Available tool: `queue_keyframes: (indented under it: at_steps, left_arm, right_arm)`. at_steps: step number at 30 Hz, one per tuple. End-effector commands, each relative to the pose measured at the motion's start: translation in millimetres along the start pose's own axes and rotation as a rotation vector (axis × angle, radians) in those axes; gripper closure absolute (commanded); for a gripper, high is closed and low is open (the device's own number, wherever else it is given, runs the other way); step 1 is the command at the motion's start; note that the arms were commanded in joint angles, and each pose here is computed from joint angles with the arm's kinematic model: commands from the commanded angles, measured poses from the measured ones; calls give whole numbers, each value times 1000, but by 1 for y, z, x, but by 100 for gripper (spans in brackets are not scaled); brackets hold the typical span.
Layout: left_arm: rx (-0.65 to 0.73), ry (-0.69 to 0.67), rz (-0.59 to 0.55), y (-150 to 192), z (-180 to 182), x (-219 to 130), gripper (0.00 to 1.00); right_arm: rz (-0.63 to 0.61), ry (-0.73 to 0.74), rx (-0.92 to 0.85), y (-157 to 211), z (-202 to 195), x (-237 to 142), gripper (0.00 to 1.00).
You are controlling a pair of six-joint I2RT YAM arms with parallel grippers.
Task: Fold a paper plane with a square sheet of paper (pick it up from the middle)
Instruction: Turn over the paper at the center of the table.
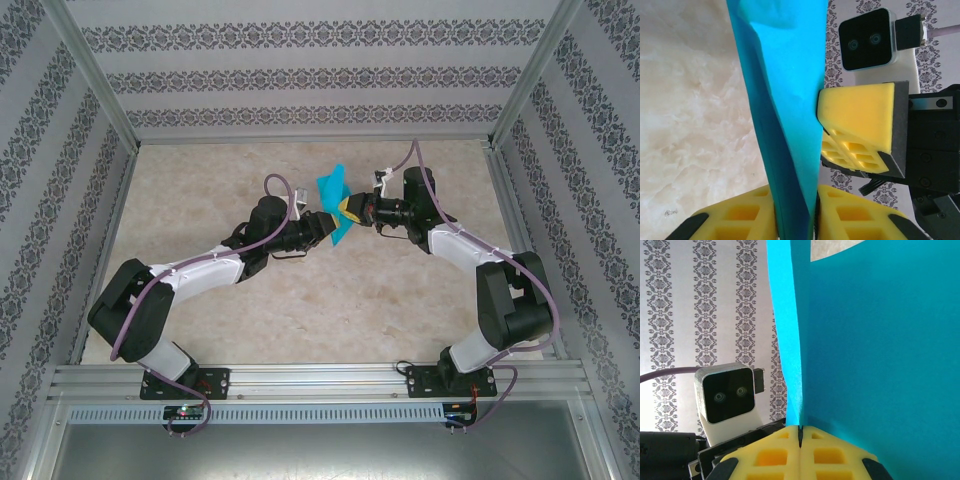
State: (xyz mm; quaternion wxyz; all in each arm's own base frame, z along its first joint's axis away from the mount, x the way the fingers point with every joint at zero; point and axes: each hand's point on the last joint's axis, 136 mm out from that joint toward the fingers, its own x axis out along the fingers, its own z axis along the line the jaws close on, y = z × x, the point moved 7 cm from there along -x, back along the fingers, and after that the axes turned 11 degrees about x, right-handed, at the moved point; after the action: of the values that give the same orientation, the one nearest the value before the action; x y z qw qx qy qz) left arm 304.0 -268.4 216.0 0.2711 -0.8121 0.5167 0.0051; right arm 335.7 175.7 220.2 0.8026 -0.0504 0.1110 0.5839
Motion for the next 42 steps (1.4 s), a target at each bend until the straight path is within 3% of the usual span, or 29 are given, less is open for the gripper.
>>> queue_keyframes:
  at_steps: [1,5,14,18,22,26,31,34,39,42]
  left_arm:
    - [42,14,6,-5,-10,-1,78]
    - [54,-2,14,-5,-10,-2,83]
    - [76,-30,30,-6,-10,-8,89]
    - [93,-45,36,-8,-11,-12,90]
    - [149,-128,78,-8,-8,-21,91]
    - [299,-378,190,-7,2,-38,93]
    - [671,-987,395,-12,22,-70,93]
    - [828,-1203,461,-14,26,-76,92]
    - [1046,-1398,554,-1,32,-62,91]
    - [1128,-1415,595,18,38,-43,91]
  right_arm:
    - [5,-3,-26,3,-2,0,100]
    - [6,-3,-25,3,-2,0,100]
    - [-5,8,-27,0,-6,-2,85]
    - [-15,19,-33,-2,-7,-5,66]
    - [-45,41,-49,-5,-6,-18,59]
    - [-95,91,-69,-9,-9,-40,52]
    - [-158,207,-117,-8,-11,-70,46]
    - [-174,233,-129,-9,-9,-83,45]
    - [-203,235,-142,-11,-4,-103,40]
    - [-214,230,-134,-12,-3,-111,39]
